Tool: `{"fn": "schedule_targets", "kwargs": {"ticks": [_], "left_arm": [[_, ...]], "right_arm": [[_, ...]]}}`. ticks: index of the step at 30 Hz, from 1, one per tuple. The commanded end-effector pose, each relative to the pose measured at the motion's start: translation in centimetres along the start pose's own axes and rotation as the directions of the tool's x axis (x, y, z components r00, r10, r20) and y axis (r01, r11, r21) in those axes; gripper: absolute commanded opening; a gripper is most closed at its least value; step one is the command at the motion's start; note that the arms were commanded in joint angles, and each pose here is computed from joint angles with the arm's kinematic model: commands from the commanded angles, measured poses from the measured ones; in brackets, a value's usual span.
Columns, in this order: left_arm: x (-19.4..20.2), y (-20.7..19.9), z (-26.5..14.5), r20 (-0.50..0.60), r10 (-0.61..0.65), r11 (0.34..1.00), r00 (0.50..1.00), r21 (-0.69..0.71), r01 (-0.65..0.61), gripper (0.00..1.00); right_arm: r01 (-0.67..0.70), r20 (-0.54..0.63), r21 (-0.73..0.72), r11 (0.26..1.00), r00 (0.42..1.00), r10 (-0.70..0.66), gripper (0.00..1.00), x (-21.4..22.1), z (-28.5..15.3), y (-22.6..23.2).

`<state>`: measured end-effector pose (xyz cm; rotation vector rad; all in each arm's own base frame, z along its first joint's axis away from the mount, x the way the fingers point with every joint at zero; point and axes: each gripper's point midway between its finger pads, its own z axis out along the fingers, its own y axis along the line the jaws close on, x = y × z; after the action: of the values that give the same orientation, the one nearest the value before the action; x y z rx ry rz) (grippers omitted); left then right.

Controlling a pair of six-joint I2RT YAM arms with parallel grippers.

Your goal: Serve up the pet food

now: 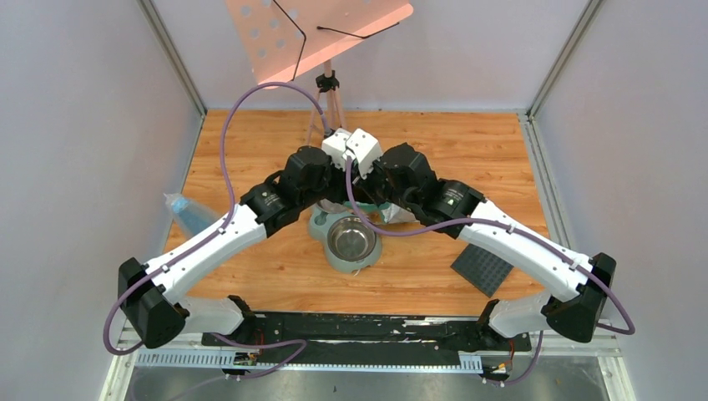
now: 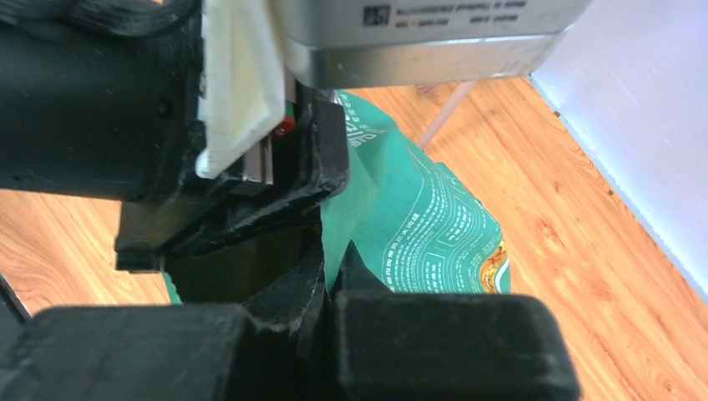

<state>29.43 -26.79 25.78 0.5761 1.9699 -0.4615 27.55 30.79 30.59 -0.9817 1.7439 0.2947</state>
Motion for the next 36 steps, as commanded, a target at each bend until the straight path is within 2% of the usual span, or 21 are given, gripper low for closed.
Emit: {"fn": "schedule_targets", "kwargs": {"ticks": [1, 4, 9, 13, 15, 18, 20, 24, 27, 33, 35, 36], "left_arm": [[2.6, 2.3, 3.0, -0.012, -0.094, 0.987, 0.995, -0.129, 0.092, 0.00], [4.0, 2.0, 4.9, -0.011, -0.124, 0.986, 0.992, -0.117, 0.122, 0.00], [9.4, 1.6, 7.4, -0.104, -0.225, 0.968, 0.969, -0.138, 0.209, 0.00], [9.5, -1.1, 8.3, -0.049, -0.192, 0.981, 0.980, 0.000, 0.193, 0.00], [8.8, -2.9, 8.3, -0.012, -0.186, 0.976, 0.982, 0.112, 0.186, 0.00], [7.1, -5.7, 7.6, 0.043, -0.188, 0.943, 0.981, 0.287, 0.169, 0.00], [6.4, -6.4, 6.9, 0.058, -0.193, 0.929, 0.980, 0.331, 0.163, 0.00], [5.4, -5.5, 5.9, 0.066, -0.247, 0.919, 0.967, 0.331, 0.212, 0.00], [4.8, -3.5, 5.4, 0.054, -0.344, 0.901, 0.938, 0.301, 0.313, 0.00], [3.2, -1.2, 4.3, 0.029, -0.485, 0.839, 0.874, 0.299, 0.455, 0.00], [2.7, -0.4, 4.0, 0.026, -0.531, 0.815, 0.847, 0.290, 0.502, 0.00], [2.5, 0.3, 3.9, 0.019, -0.575, 0.790, 0.818, 0.273, 0.549, 0.00]], "right_arm": [[-0.033, 0.037, 0.062, 0.998, 0.999, 0.031, 0.00, -0.2, 0.5, -1.3], [-0.031, 0.029, 0.041, 0.999, 0.999, 0.030, 0.00, 0.0, 1.0, -0.8], [-0.092, 0.002, 0.038, 0.995, 0.996, 0.092, 0.00, 0.9, 2.1, -0.3], [-0.157, -0.003, 0.049, 0.986, 0.988, 0.157, 0.00, 1.4, 2.0, -0.5], [-0.189, -0.015, 0.055, 0.980, 0.982, 0.190, 0.00, 2.3, 1.8, -0.8], [-0.225, -0.038, 0.041, 0.974, 0.973, 0.226, 0.00, 3.9, 1.5, -0.8], [-0.233, -0.042, 0.036, 0.972, 0.971, 0.235, 0.00, 4.6, 1.0, -1.1], [-0.172, 0.001, 0.007, 0.985, 0.985, 0.172, 0.00, 5.1, -1.0, -1.7], [-0.131, 0.010, 0.022, 0.991, 0.991, 0.131, 0.00, 6.1, -2.0, -2.4], [-0.136, 0.008, 0.083, 0.987, 0.991, 0.136, 0.00, 6.4, -2.5, -4.3], [-0.130, 0.014, 0.102, 0.986, 0.992, 0.129, 0.00, 6.2, -2.6, -5.0], [-0.123, 0.016, 0.116, 0.986, 0.992, 0.122, 0.00, 6.0, -2.7, -5.4]]}}
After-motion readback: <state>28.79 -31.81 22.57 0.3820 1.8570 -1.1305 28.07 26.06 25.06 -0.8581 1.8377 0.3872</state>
